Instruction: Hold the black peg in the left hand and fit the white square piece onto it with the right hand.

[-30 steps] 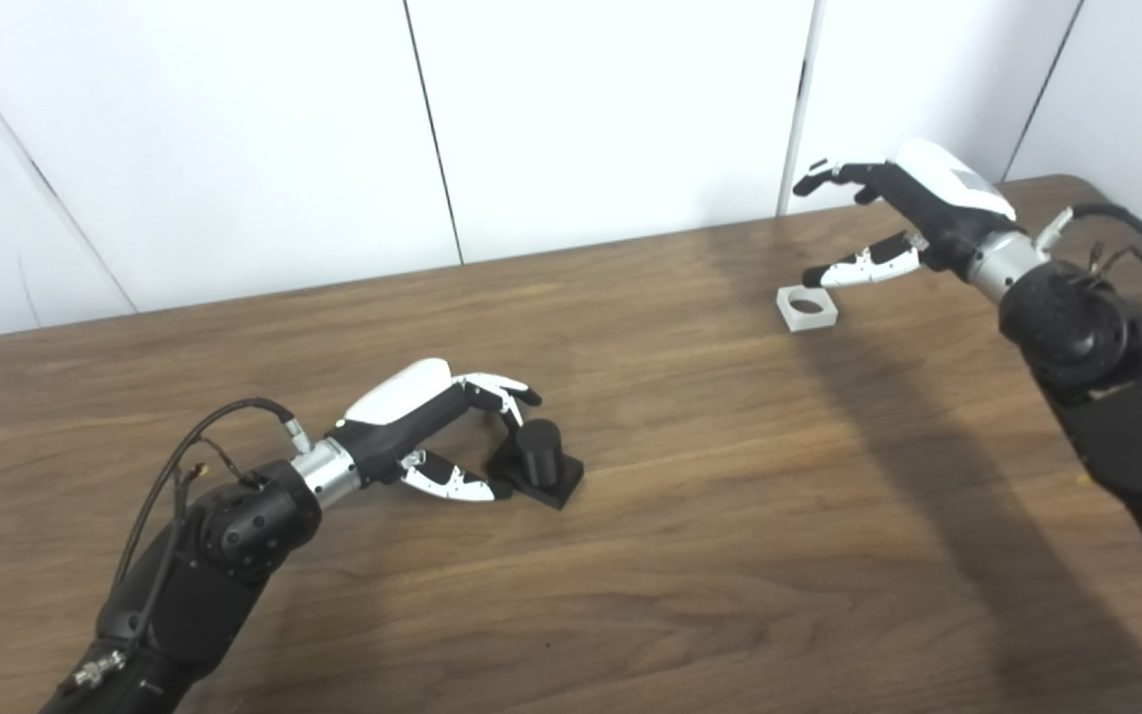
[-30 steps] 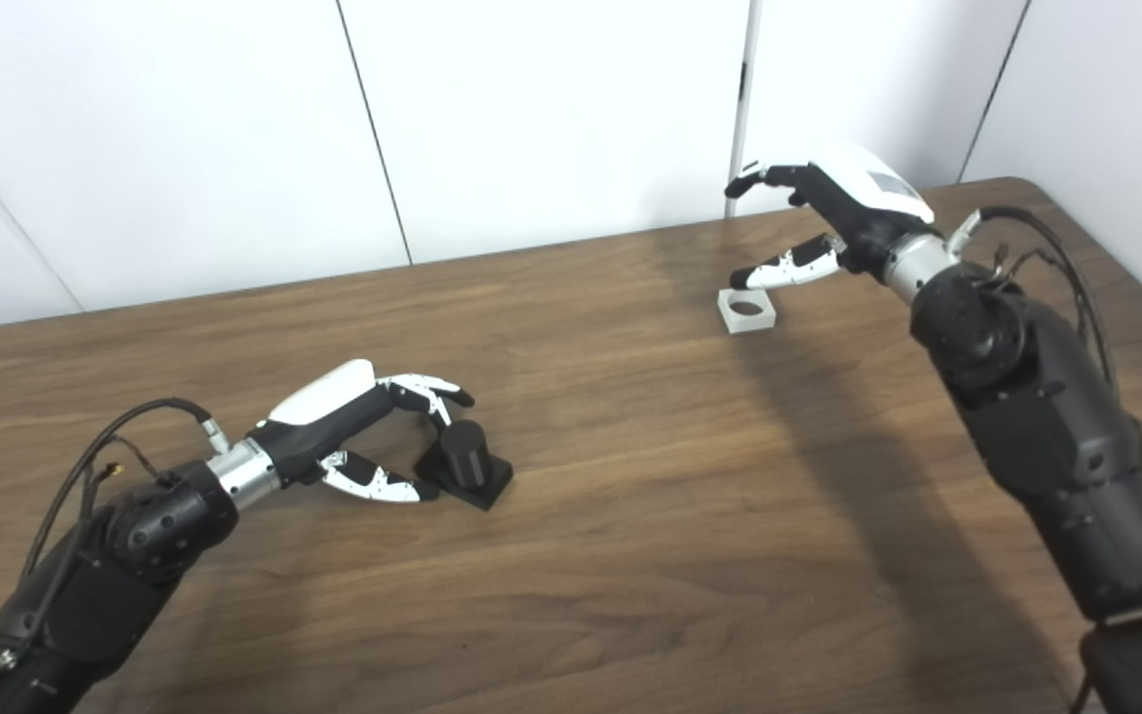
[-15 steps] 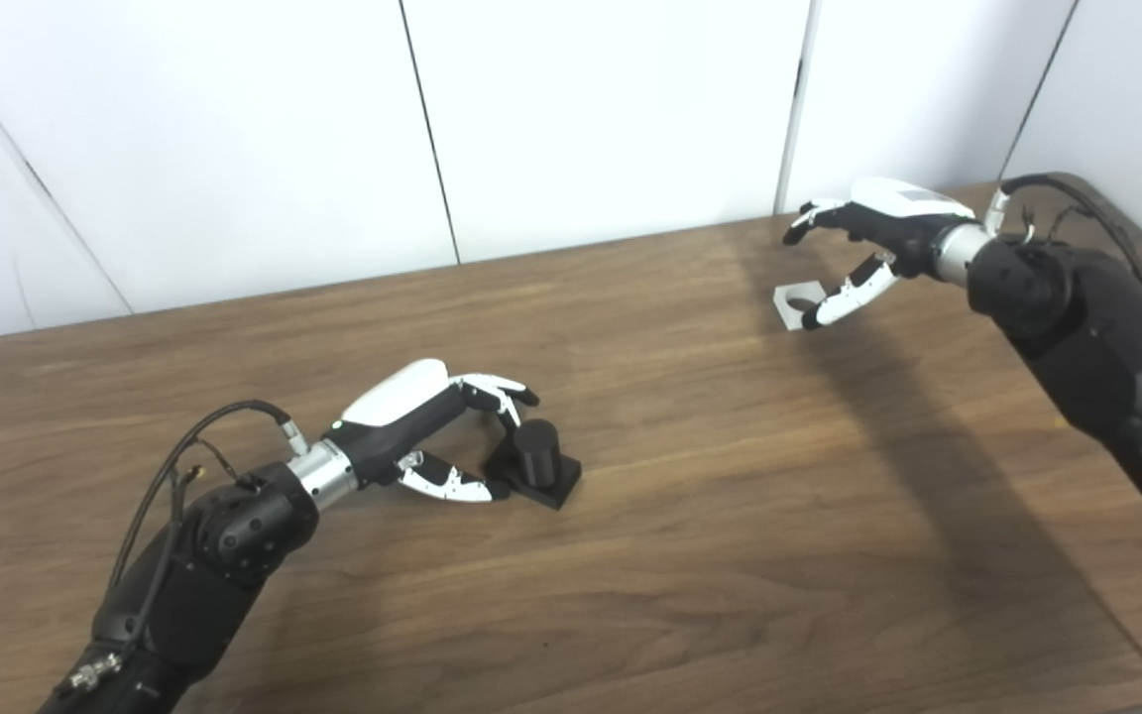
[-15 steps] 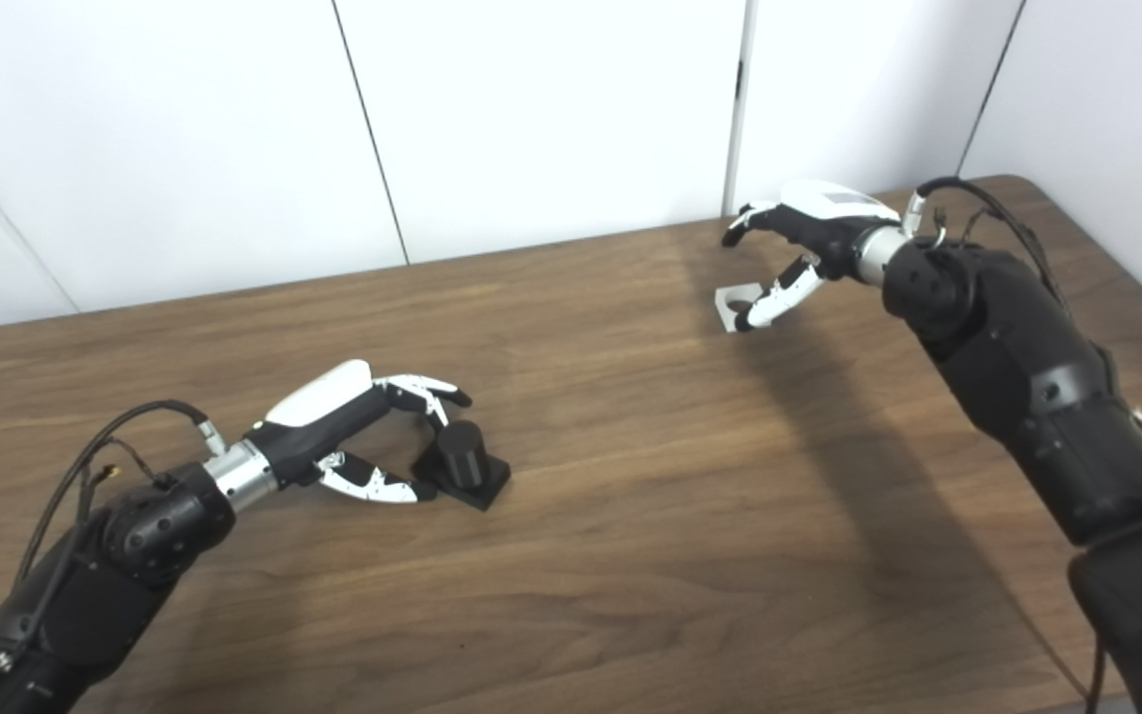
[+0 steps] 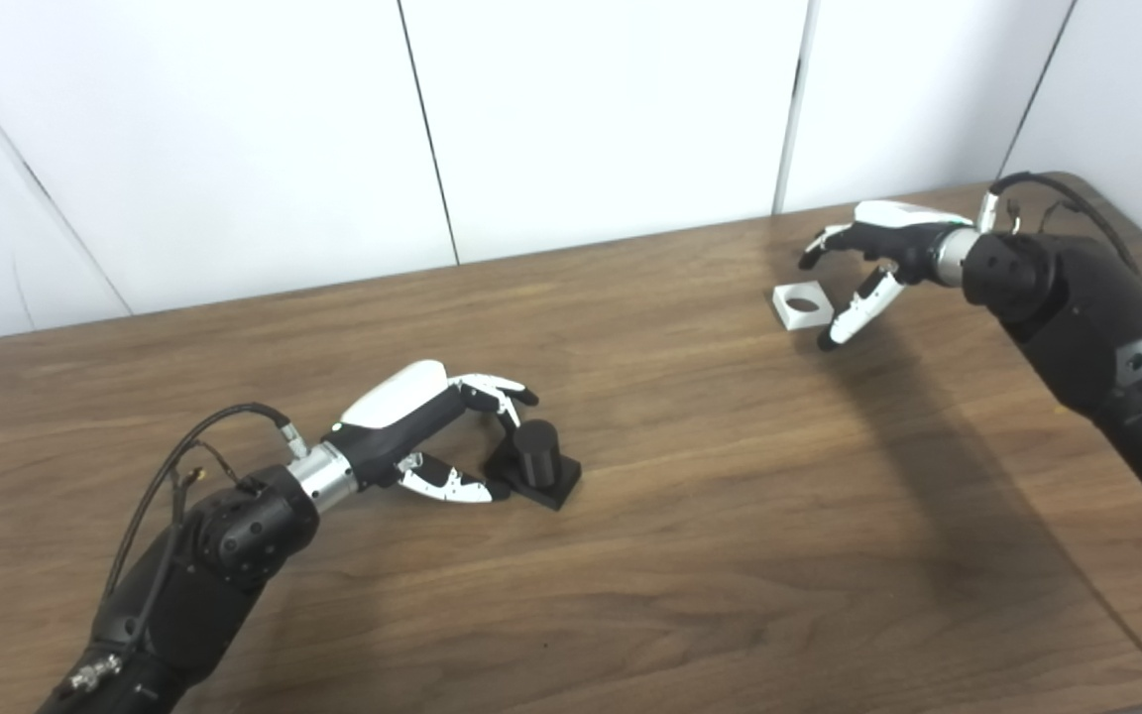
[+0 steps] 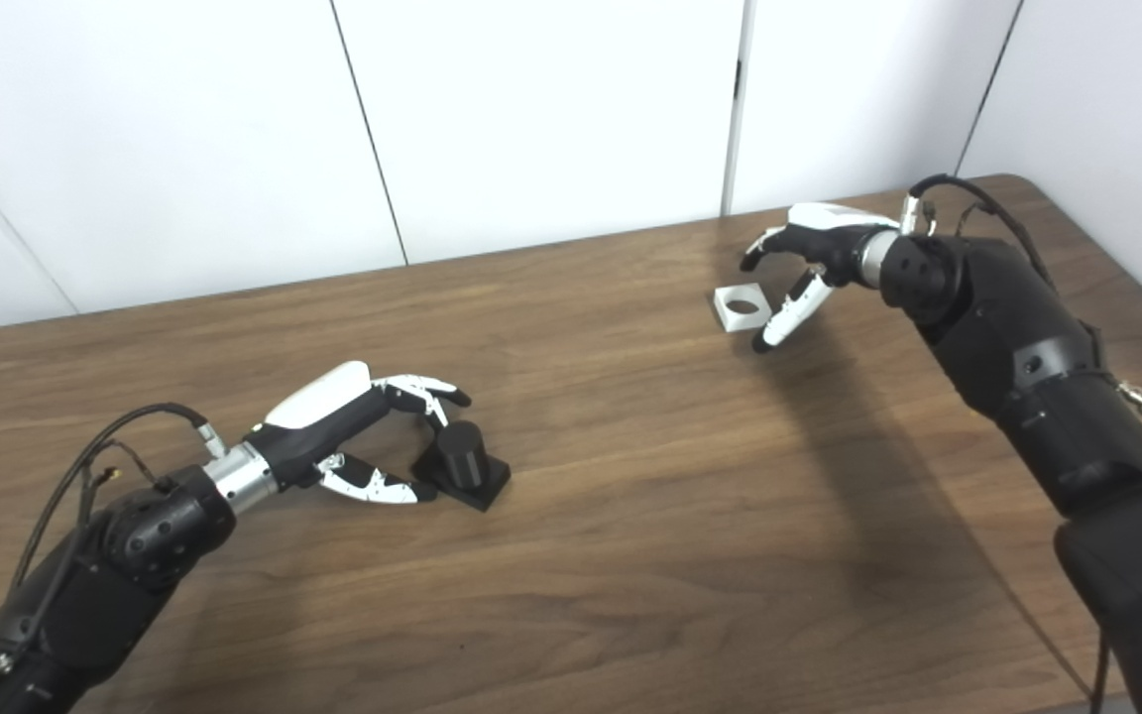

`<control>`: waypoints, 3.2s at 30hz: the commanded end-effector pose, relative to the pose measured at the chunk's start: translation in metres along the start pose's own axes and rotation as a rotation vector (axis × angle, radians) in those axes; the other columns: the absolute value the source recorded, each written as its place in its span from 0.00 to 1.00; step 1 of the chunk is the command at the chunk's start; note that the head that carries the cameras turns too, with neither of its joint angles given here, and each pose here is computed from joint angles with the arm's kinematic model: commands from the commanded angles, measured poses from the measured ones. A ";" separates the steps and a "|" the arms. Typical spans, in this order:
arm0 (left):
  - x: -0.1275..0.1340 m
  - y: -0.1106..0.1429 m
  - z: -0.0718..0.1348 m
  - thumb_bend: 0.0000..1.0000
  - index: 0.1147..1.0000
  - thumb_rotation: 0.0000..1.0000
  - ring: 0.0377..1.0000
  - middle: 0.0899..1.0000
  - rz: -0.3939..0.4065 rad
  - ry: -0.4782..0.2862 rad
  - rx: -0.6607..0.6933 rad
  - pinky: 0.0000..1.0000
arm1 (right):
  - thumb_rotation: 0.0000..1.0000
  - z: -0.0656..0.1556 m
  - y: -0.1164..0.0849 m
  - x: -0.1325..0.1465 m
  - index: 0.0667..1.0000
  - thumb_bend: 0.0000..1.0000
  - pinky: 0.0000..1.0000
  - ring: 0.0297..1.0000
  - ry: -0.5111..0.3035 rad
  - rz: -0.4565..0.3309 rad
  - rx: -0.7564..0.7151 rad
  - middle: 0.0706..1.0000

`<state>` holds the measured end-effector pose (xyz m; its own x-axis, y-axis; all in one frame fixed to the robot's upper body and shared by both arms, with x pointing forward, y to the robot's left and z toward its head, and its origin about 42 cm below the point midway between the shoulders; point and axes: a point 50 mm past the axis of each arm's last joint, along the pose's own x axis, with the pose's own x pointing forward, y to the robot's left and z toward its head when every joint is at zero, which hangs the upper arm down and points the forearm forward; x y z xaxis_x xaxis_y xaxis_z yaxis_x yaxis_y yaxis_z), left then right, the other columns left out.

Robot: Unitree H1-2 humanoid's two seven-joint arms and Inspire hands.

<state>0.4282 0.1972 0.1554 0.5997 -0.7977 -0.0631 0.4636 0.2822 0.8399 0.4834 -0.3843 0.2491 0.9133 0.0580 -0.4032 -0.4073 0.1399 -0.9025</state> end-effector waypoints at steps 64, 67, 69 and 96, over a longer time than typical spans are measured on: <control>-0.008 -0.038 -0.005 0.52 0.43 0.08 0.84 0.81 -0.152 0.048 -0.010 0.75 | 0.30 0.059 0.006 0.043 0.59 0.71 0.81 0.86 -0.130 -0.119 -0.160 0.83; -0.009 -0.037 -0.006 0.52 0.43 0.08 0.85 0.81 -0.151 0.050 -0.013 0.74 | 0.19 0.058 0.007 0.042 0.49 0.56 0.81 0.84 -0.129 -0.137 -0.170 0.82; -0.010 -0.038 -0.007 0.52 0.43 0.08 0.85 0.81 -0.151 0.052 -0.014 0.74 | 0.16 0.056 0.008 0.042 0.46 0.53 0.80 0.83 -0.130 -0.151 -0.172 0.81; -0.012 -0.034 -0.008 0.52 0.43 0.08 0.85 0.81 -0.154 0.055 -0.009 0.74 | 0.15 0.043 0.008 0.037 0.45 0.52 0.80 0.82 -0.142 -0.182 -0.155 0.79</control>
<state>0.4269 0.2013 0.1538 0.6086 -0.7912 -0.0604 0.4593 0.2892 0.8399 0.5144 -0.3374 0.2312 0.9591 0.1773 -0.2209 -0.2285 0.0237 -0.9732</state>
